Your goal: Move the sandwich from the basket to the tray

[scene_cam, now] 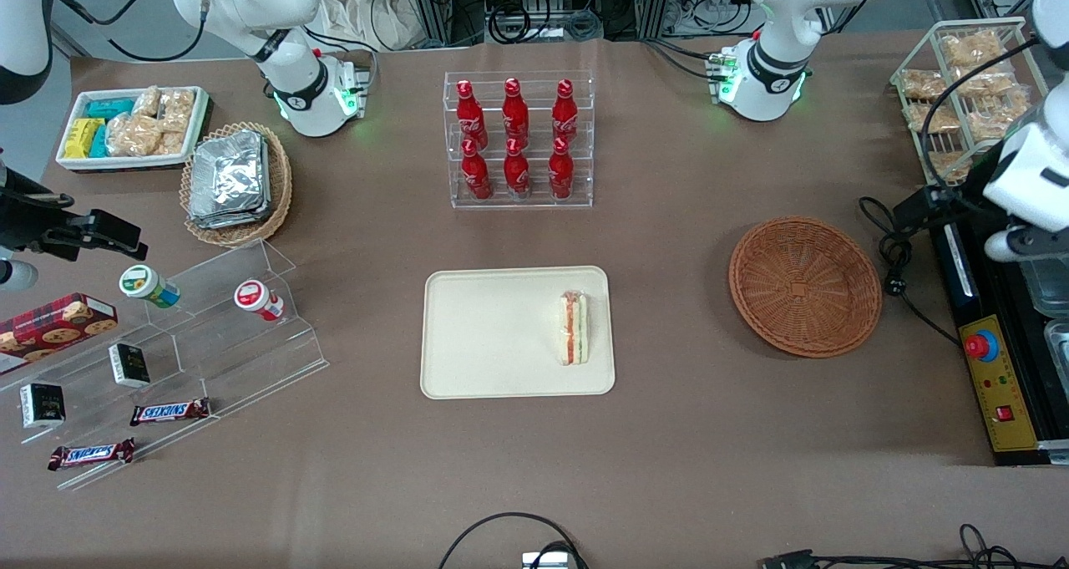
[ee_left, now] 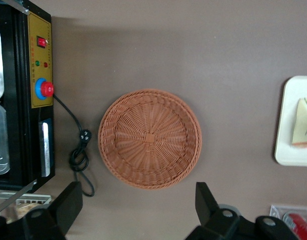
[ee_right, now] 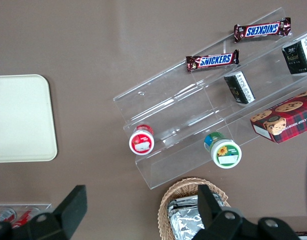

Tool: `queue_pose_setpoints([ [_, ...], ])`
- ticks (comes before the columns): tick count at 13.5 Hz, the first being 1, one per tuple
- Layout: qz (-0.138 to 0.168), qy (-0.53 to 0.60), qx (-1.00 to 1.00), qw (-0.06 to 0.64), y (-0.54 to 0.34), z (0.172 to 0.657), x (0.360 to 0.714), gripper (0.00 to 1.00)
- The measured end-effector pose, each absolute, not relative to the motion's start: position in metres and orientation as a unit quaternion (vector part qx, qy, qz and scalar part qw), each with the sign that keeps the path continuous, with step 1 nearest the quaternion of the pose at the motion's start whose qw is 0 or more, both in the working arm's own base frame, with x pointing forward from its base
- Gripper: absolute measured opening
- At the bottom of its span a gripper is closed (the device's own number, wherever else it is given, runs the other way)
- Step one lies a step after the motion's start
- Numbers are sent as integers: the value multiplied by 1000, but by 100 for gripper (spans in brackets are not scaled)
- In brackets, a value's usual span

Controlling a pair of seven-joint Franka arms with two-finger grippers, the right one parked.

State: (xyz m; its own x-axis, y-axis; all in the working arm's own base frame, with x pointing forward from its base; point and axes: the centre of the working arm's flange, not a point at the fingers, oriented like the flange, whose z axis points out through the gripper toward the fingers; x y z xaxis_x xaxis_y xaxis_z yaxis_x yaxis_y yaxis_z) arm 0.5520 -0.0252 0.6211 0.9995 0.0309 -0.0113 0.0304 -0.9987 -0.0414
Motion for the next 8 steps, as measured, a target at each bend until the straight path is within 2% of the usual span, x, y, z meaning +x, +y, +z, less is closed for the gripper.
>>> queue_pose_setpoints([
  [3,5,0,-1000,21,-36,637,535,100],
  [8,13,-1,-1000,7,-37,632,535,100],
])
